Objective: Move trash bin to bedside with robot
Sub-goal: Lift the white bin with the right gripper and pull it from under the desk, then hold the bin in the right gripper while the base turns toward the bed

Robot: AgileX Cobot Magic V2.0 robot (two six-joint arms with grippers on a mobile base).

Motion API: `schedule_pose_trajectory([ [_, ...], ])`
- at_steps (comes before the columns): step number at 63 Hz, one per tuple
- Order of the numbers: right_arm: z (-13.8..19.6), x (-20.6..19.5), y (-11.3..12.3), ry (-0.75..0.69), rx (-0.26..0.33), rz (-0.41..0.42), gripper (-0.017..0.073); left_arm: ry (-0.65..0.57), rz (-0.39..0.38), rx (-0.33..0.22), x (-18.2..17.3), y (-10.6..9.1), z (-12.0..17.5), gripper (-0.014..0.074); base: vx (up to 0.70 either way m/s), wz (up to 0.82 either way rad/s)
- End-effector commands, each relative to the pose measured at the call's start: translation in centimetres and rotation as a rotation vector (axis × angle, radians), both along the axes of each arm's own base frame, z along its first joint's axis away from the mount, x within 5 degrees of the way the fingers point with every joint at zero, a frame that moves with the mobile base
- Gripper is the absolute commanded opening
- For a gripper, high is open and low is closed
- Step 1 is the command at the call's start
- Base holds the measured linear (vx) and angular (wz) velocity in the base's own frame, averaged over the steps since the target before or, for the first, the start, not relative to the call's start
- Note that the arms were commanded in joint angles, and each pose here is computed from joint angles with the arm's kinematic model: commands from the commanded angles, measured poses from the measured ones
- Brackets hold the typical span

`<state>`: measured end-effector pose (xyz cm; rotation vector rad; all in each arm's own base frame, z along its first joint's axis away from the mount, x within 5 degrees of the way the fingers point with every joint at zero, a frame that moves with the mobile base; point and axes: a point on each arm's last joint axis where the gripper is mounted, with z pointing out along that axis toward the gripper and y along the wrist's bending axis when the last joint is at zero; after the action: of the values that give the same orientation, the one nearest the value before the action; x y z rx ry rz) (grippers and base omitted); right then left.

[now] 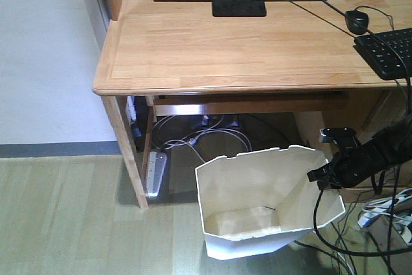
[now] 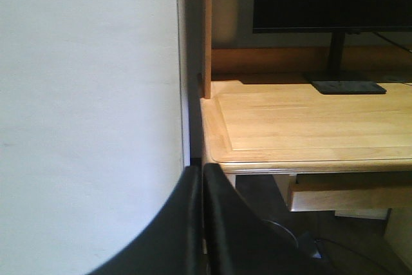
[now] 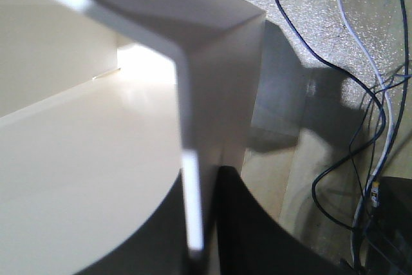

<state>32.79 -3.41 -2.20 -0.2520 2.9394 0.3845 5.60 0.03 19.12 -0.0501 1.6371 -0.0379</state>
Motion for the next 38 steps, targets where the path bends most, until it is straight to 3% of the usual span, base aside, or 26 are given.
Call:
schedule_pose_trajectory([
  [1,3.09,1.06,0.75,-0.044,0.112,-0.011,-0.0006,-0.053,-0.002,-0.017,0.06,-0.02,-0.24,-0.0006,-0.03,0.14],
  [38,3.09,1.06,0.75,-0.044,0.112,-0.010,-0.0006,-0.053,-0.002,-0.017,0.06,-0.02,-0.24,-0.0006,-0.04,0.32],
])
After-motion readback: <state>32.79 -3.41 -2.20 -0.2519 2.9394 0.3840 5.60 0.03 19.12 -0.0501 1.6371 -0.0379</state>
